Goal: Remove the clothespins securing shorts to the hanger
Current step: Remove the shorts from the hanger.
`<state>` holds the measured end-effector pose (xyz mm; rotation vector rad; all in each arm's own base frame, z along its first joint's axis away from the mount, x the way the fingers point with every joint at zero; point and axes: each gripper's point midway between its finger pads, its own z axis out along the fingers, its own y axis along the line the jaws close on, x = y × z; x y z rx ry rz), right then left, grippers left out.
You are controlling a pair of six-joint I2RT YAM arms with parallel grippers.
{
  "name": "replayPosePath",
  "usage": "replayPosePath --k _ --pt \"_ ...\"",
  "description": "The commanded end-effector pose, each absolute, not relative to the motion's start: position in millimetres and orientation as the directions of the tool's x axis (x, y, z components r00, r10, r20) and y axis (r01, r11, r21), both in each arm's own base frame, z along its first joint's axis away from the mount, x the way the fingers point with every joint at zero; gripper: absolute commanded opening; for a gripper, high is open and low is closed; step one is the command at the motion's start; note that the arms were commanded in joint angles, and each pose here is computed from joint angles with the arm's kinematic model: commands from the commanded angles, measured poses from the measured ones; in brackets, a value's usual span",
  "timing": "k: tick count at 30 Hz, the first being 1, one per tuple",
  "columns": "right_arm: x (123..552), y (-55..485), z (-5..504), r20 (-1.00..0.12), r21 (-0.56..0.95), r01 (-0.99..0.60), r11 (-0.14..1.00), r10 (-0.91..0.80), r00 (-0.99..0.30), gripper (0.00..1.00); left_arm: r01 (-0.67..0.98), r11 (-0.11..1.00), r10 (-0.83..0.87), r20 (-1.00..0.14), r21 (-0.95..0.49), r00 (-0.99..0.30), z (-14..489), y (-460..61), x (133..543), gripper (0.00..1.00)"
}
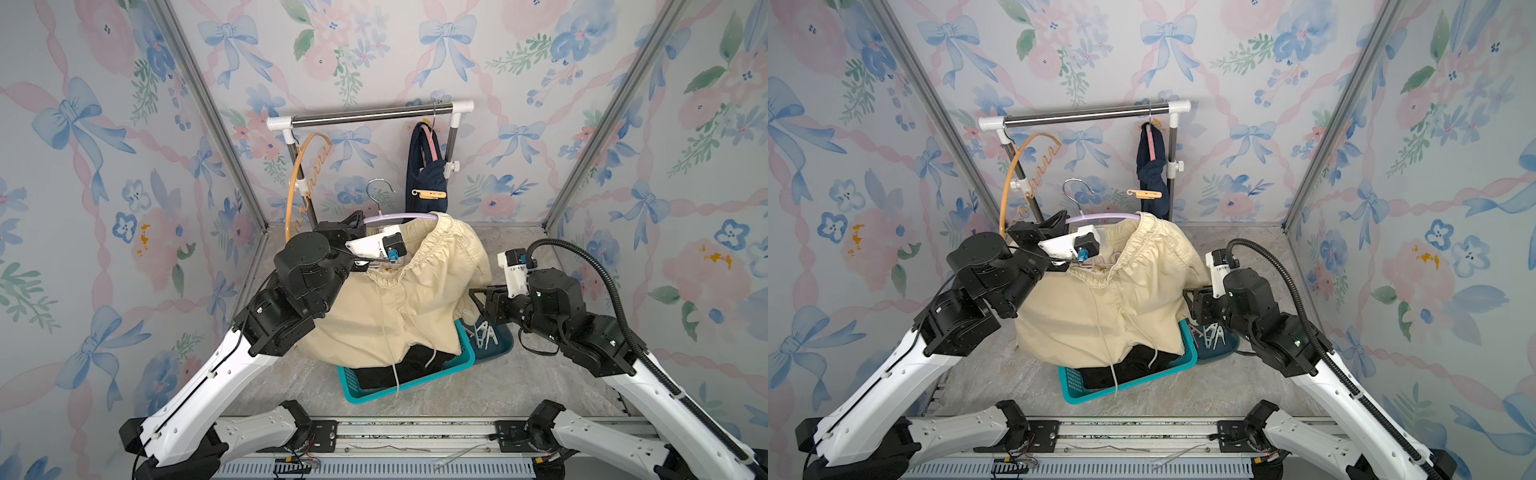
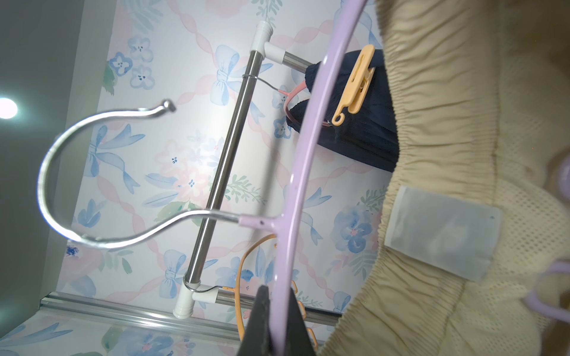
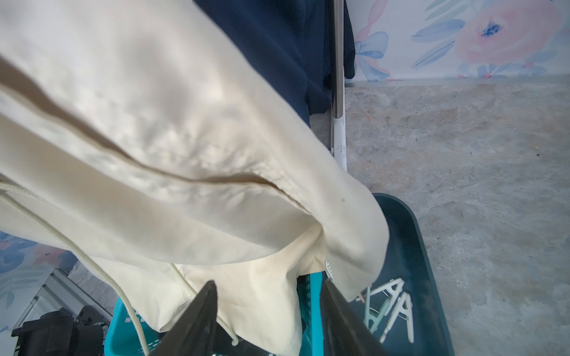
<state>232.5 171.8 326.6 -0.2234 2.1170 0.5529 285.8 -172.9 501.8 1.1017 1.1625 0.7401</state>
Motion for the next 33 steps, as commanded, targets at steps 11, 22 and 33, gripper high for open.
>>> replayPosePath --k 11,22,33 --pt "229 185 332 -0.825 0.323 -0.386 0.864 0.056 -0.563 0.55 -0.107 0.388 0.89 -0.342 0.915 0.302 533 -144 273 0.0" --pt "218 207 357 -0.856 0.306 -0.443 0.843 0.039 -0.516 0.56 -0.055 0.394 0.885 -0.362 0.918 0.291 497 -129 257 0.0" --pt "226 252 393 -0.893 0.264 -0.484 0.834 0.023 -0.449 0.6 -0.022 0.351 0.906 -0.334 0.936 0.259 474 -132 264 0.0"
